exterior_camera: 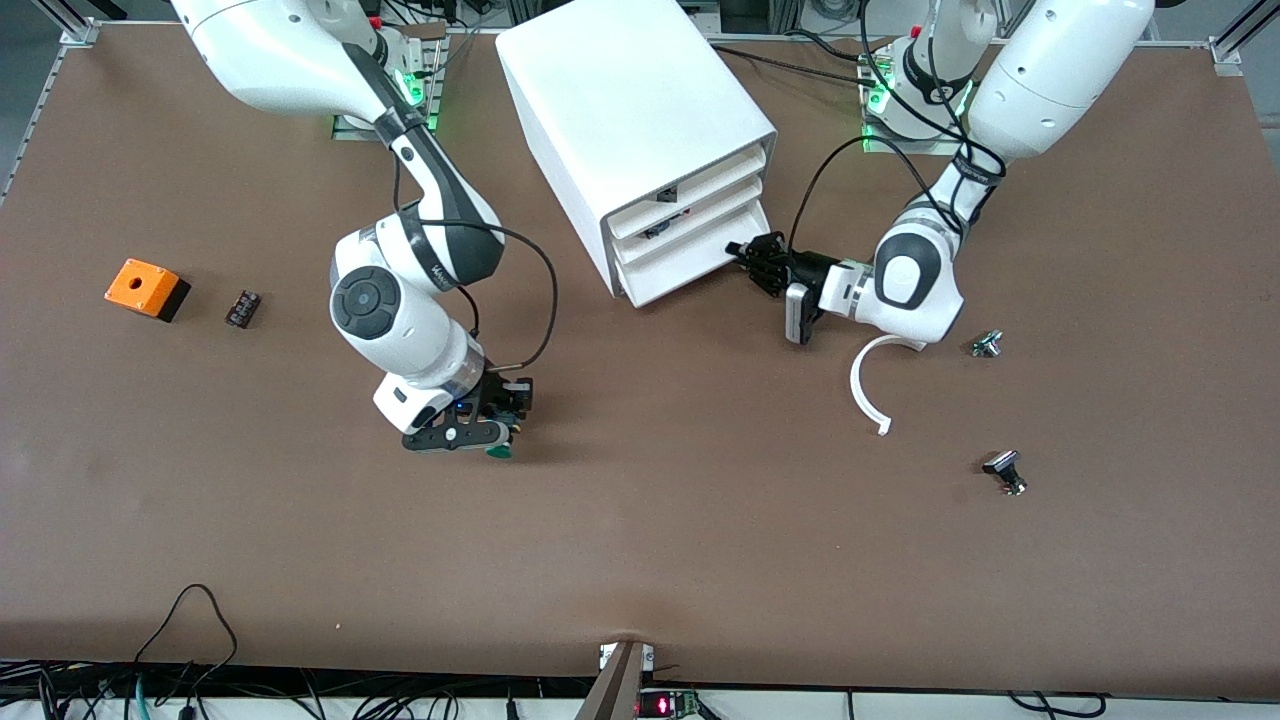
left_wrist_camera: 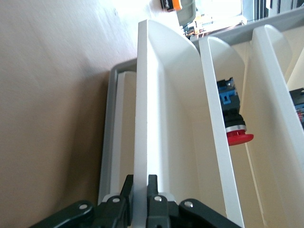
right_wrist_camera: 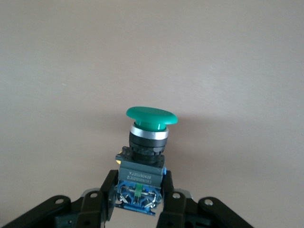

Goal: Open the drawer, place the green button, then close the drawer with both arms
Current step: 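Carry the green button into the open drawer while the left gripper withdraws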

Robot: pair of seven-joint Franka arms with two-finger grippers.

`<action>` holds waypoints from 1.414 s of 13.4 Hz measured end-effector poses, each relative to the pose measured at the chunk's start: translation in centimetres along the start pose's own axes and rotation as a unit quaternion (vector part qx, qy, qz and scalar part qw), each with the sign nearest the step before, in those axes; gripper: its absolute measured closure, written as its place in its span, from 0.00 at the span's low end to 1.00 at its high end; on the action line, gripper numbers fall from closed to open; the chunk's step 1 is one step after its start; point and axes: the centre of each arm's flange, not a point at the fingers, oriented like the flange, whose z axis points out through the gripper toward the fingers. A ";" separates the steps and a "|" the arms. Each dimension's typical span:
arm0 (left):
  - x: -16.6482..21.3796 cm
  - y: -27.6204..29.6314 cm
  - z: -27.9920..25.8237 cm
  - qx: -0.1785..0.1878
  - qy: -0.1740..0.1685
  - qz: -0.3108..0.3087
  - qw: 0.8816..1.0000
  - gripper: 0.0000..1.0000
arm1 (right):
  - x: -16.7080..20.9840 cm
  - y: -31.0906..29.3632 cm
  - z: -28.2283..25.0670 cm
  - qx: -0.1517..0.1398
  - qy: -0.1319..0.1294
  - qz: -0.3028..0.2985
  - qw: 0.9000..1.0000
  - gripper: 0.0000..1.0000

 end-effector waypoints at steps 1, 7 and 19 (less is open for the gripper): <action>0.4 -0.1 -0.7 0.006 -0.001 0.007 1.000 0.86 | 0.2 -1.1 -0.4 0.003 0.003 0.004 1.000 0.59; 2.8 -0.8 -5.4 0.024 0.002 0.038 0.999 0.86 | -0.9 -10.0 -2.3 0.022 0.006 0.048 0.999 0.59; 9.6 8.4 -13.9 0.104 -0.135 -0.038 0.985 0.00 | -13.2 -25.2 0.9 -0.024 -0.019 0.225 0.974 0.59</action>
